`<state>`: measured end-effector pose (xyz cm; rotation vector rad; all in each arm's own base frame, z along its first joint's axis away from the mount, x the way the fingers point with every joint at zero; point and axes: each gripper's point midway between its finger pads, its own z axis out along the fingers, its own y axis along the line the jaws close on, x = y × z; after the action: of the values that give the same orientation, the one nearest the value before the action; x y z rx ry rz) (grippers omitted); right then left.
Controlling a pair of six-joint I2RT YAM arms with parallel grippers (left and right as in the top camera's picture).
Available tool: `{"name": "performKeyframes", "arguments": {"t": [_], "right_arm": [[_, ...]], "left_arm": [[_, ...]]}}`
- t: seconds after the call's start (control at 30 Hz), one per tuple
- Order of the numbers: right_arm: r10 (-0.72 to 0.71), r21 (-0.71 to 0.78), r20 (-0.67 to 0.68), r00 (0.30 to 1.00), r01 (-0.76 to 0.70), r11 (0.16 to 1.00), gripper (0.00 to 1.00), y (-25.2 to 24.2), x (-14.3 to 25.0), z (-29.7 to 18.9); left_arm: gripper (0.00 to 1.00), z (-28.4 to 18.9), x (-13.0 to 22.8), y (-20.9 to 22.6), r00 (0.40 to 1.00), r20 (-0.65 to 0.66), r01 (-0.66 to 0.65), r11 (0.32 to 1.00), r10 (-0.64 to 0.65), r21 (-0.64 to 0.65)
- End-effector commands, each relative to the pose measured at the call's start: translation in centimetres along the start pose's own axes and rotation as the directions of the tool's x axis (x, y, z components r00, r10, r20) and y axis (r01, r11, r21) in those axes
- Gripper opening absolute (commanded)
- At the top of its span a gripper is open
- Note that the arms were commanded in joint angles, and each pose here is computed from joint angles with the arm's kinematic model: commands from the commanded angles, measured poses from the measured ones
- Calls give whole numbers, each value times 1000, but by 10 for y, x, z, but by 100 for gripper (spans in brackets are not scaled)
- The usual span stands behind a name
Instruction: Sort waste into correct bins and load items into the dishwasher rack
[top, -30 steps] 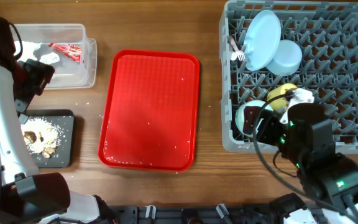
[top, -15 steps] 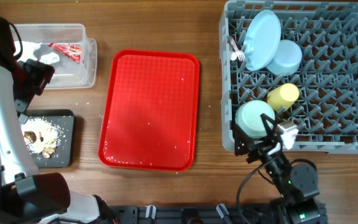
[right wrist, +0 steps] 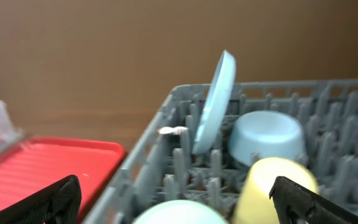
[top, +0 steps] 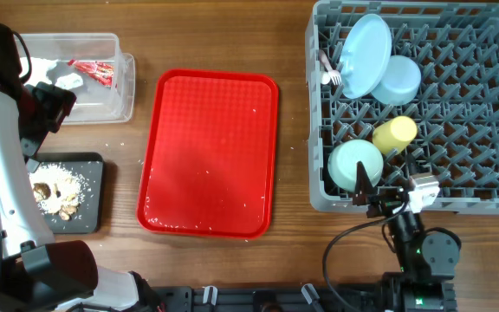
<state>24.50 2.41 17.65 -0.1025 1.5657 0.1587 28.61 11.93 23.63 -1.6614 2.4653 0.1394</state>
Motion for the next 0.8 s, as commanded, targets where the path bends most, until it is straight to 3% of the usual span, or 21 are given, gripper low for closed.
{"name": "performKeyframes", "arguments": {"t": [0.0,0.03,0.1,0.13,0.23,0.37,0.77], "right_arm": [[-140,98,-2,990,139,985,100,-20,-2,-2],[-127,112,-2,992,126,986,100,-23,-2,-3],[77,230,25,997,-81,970,100,-45,0,-7],[93,237,30,995,-98,967,100,-46,0,-7],[73,248,26,997,-78,966,100,-48,-1,-8],[-55,239,-7,998,55,969,100,-46,0,-7],[-56,239,-6,998,56,969,100,-46,-1,-7]], "left_arm": [[100,-3,-4,2,1000,18,12,1000,-12,0],[100,-3,-4,2,1000,18,12,1000,-12,0],[100,-3,-4,2,1000,18,12,1000,-12,0],[100,-3,-4,2,1000,18,12,1000,-12,0],[100,-3,-4,2,1000,19,12,1000,-12,0],[100,-3,-4,2,1000,18,12,1000,-12,0],[100,-3,-4,2,1000,18,12,1000,-12,0]]}}
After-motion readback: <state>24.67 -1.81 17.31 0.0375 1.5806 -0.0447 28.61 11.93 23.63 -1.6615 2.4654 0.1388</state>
